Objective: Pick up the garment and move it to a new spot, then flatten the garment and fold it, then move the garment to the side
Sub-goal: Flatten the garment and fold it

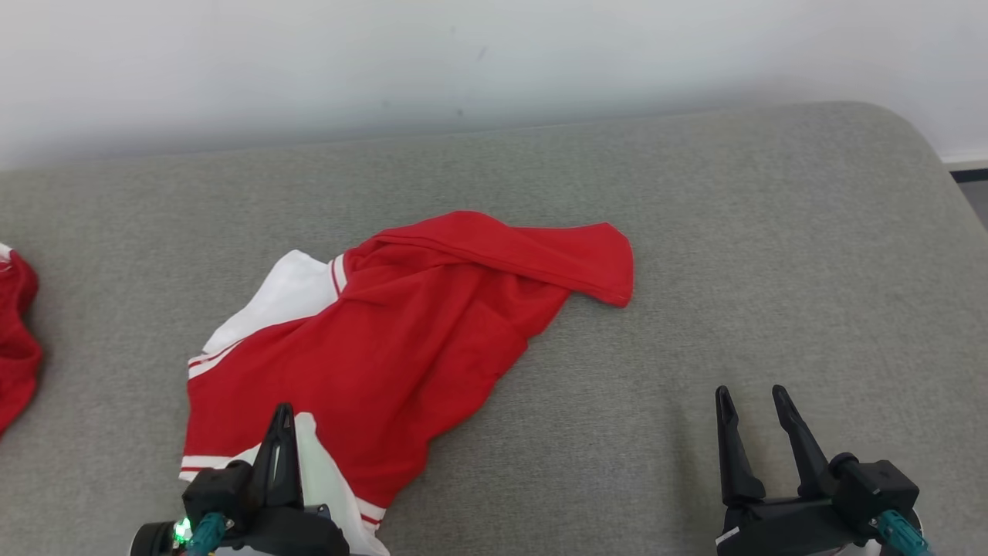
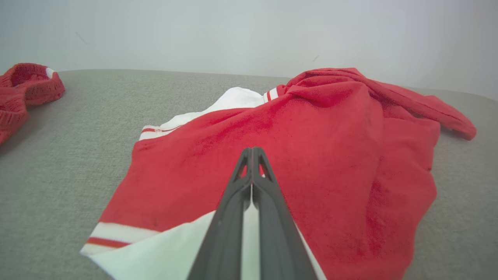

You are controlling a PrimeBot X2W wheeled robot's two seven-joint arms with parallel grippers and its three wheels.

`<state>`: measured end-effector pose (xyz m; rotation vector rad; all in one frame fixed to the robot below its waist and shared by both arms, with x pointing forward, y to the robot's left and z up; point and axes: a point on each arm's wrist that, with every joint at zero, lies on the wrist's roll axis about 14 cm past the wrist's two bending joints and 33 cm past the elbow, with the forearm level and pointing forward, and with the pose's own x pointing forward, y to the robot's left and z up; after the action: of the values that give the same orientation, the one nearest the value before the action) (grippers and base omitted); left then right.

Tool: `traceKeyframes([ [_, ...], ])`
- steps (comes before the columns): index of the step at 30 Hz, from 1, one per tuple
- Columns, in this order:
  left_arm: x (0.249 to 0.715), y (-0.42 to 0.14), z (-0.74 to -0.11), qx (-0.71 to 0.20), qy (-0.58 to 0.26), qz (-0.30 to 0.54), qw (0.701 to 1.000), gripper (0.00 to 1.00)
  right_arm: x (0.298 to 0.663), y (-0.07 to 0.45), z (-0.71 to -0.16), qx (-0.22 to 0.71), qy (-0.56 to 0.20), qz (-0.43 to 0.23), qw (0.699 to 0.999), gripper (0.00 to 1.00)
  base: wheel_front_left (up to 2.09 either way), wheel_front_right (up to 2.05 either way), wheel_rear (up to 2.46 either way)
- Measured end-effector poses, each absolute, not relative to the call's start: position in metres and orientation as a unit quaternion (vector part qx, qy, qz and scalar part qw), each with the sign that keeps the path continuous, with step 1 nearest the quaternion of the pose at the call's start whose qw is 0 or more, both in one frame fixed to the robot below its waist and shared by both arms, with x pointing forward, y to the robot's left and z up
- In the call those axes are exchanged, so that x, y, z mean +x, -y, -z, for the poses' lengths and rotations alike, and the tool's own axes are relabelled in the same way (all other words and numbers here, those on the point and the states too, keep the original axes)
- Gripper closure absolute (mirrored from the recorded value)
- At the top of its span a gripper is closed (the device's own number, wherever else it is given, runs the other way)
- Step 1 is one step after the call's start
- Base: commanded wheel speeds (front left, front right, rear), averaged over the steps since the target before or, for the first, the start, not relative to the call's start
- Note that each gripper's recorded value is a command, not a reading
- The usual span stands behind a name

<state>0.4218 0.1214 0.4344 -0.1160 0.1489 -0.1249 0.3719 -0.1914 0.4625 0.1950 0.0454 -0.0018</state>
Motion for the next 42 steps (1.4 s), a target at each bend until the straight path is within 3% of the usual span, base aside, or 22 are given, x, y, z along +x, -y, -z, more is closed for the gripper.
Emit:
traceKeyframes([
  [12,0.385,-0.146,-0.442,-0.077,-0.063,0.027,0.995,1.0,0.384,0.15,-0.465,0.106,-0.022,-0.061,0.992,0.0,0.0,0.0,0.0],
  [13,0.384,-0.144,-0.442,-0.076,-0.063,0.031,0.995,0.89,0.386,0.149,-0.468,0.105,-0.018,-0.063,0.992,0.0,0.0,0.0,0.0],
  [14,0.383,-0.141,-0.443,-0.072,-0.062,0.036,0.995,0.89,0.386,0.148,-0.47,0.105,-0.015,-0.064,0.992,0.0,0.0,0.0,0.0],
  [16,0.384,-0.135,-0.444,-0.068,-0.061,0.046,0.995,0.0,0.385,0.148,-0.47,0.105,-0.015,-0.065,0.992,0.0,0.0,0.0,0.0],
  [29,0.407,-0.109,-0.431,-0.033,-0.085,0.091,0.992,0.0,0.37,0.173,-0.467,0.101,-0.018,-0.027,0.994,0.0,0.0,0.0,0.0],
  [30,0.407,-0.11,-0.426,-0.031,-0.092,0.089,0.991,0.12,0.369,0.176,-0.467,0.1,-0.019,-0.023,0.995,0.0,0.0,0.0,0.0],
  [31,0.408,-0.11,-0.423,-0.028,-0.098,0.09,0.991,0.51,0.368,0.178,-0.467,0.1,-0.018,-0.019,0.995,0.0,0.0,0.0,0.0],
  [32,0.41,-0.11,-0.422,-0.027,-0.099,0.087,0.991,1.0,0.367,0.181,-0.466,0.1,-0.019,-0.014,0.995,0.0,0.0,0.0,0.0],
  [42,0.417,-0.128,-0.441,-0.048,-0.067,0.054,0.995,1.0,0.371,0.177,-0.461,0.101,-0.027,-0.02,0.994,0.0,0.0,0.0,0.0],
])
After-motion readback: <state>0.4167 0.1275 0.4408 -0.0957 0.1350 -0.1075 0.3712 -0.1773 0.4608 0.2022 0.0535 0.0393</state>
